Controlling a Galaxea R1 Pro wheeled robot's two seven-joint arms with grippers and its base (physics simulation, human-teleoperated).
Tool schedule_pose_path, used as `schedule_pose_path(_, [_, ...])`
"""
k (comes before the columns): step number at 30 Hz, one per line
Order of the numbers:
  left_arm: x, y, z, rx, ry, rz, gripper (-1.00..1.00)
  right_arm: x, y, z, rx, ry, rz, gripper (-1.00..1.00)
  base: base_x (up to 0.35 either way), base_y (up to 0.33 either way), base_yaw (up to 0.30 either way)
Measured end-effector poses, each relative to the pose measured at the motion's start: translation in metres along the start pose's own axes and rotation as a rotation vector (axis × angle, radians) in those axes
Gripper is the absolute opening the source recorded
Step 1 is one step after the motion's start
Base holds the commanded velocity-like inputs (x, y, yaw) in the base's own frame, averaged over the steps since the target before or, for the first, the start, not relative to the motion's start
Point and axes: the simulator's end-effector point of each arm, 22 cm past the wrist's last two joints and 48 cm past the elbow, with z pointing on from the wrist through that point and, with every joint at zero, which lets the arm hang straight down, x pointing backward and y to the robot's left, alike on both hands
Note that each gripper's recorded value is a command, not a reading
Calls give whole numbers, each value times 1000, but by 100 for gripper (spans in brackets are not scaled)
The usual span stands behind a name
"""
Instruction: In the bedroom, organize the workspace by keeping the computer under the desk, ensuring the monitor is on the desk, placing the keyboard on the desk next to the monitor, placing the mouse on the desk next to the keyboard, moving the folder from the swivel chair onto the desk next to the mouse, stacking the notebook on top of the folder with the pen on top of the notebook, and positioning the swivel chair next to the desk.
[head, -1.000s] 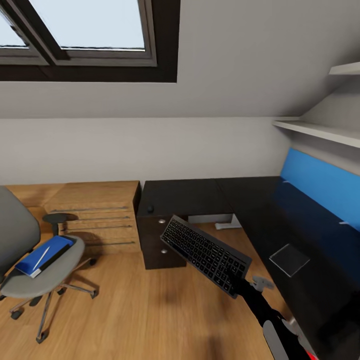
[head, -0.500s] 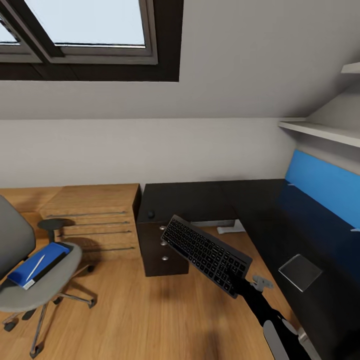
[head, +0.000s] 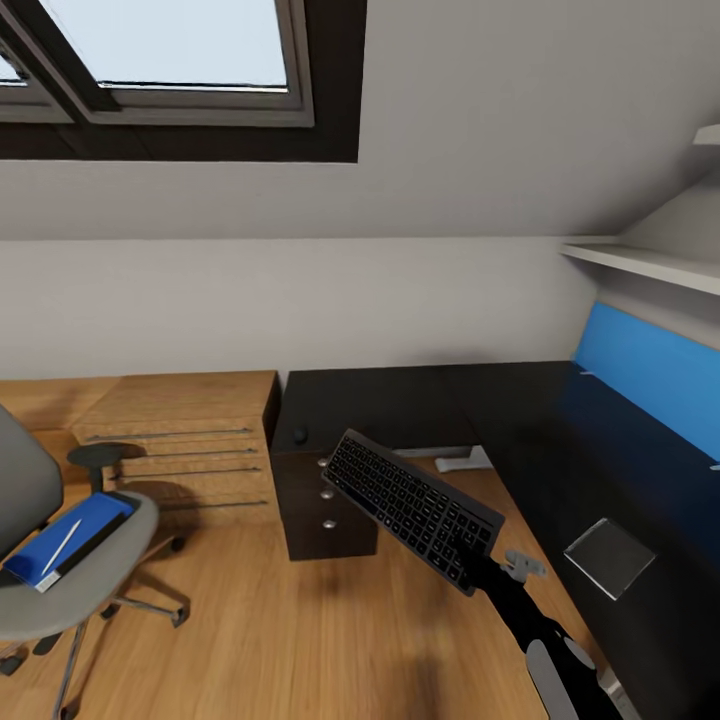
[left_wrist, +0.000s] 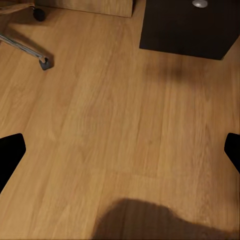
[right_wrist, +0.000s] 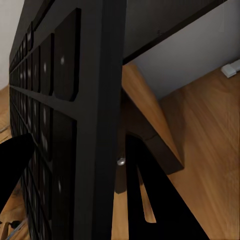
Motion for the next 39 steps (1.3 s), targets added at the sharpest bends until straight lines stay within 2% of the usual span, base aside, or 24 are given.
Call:
schedule_pose_path(6, [0,0,0,0,0,0,100,-14,7,1,-12,-25,-3,-100,322,0,0])
schedule_pose_path(10, [0,0,0,0,1,0,100,-28,19,4,-14,-30,60,-100,331,0,0])
schedule_pose_path(12, [0,-1,0,1,2,0,100,-31,18,5,23,-27,113,-100,316,0,0])
schedule_pose_path(15, [0,-1,0,1,2,0,100,-41,6,4,144,-42,183,-100,293,0,0])
schedule_pose_path(17, [0,-1,0,1,2,0,100,-41,5,4,191,-49,223,-100,271,0,0])
schedule_pose_path(19, [1,-1,0,1,2,-1,100,-39,8,3,265,-66,302,-100,253,0,0])
schedule_pose_path(23, [0,-1,0,1,1,-1,100,-47,6,-1,326,-137,367,-100,220,0,0])
schedule_pose_path(31, [0,-2,0,3,1,1,100,-50,1,-3,349,-168,386,-100,41,0,0])
schedule_pose_path(39, [0,-3,0,4,1,0,100,-32,-5,-2,369,-133,388,-100,1,0,0])
